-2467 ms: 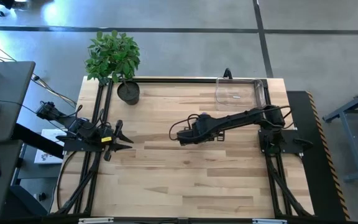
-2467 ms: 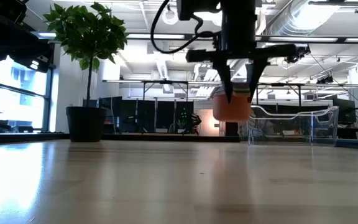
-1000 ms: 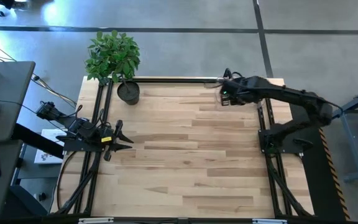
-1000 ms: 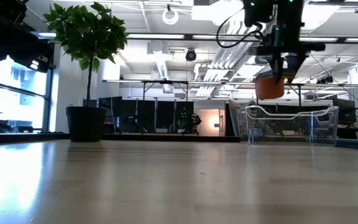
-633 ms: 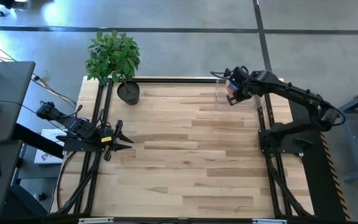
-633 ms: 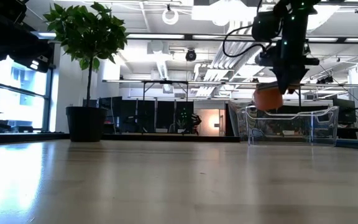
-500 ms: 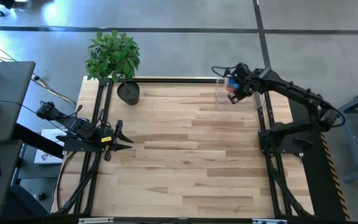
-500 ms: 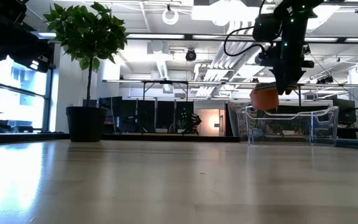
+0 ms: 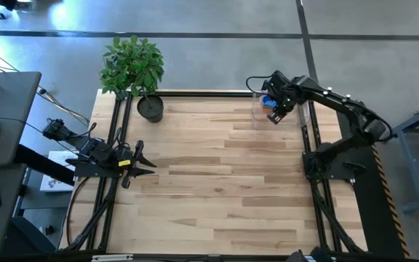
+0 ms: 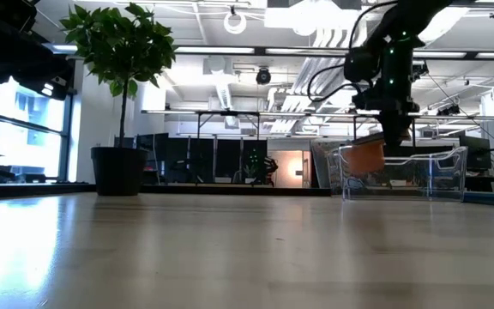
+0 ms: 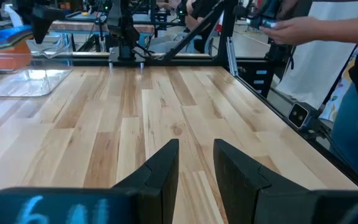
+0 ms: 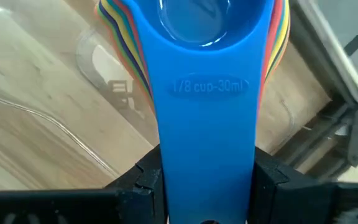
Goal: Nest measuring cups in basket
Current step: Put the stacked measuring cups into the transparent bin, then return to home position
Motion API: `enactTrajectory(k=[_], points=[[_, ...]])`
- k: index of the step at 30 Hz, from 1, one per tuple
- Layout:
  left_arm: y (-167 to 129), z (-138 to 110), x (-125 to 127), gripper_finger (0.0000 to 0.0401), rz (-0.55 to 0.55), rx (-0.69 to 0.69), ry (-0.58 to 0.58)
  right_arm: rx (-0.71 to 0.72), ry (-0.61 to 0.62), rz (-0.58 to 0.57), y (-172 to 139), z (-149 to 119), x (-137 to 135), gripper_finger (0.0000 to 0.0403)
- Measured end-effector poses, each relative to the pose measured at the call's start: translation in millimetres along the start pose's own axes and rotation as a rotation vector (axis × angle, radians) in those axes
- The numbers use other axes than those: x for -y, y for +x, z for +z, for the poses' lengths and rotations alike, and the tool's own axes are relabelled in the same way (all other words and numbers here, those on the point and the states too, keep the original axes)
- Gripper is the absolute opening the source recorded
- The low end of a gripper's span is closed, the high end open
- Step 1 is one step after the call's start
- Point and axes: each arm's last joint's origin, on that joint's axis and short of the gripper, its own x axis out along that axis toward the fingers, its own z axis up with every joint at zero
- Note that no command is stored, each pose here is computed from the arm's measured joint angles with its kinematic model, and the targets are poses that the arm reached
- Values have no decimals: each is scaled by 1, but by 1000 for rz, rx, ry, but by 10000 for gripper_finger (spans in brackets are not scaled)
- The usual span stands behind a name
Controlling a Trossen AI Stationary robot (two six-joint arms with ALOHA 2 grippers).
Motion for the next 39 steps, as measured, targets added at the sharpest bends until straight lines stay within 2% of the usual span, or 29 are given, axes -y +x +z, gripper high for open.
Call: enactTrajectory(k=[15,24,31,39], points=[[0,0,0,90,0,0,0,-147,-99,79,41,11,8,122],[0,0,0,90,0,0,0,-177,-96,79,47,11,9,124],[0,0,0,90,0,0,0,-219,-95,63,46,7,10,204],[0,0,0,90,0,0,0,-222,-87,63,45,7,10,231]])
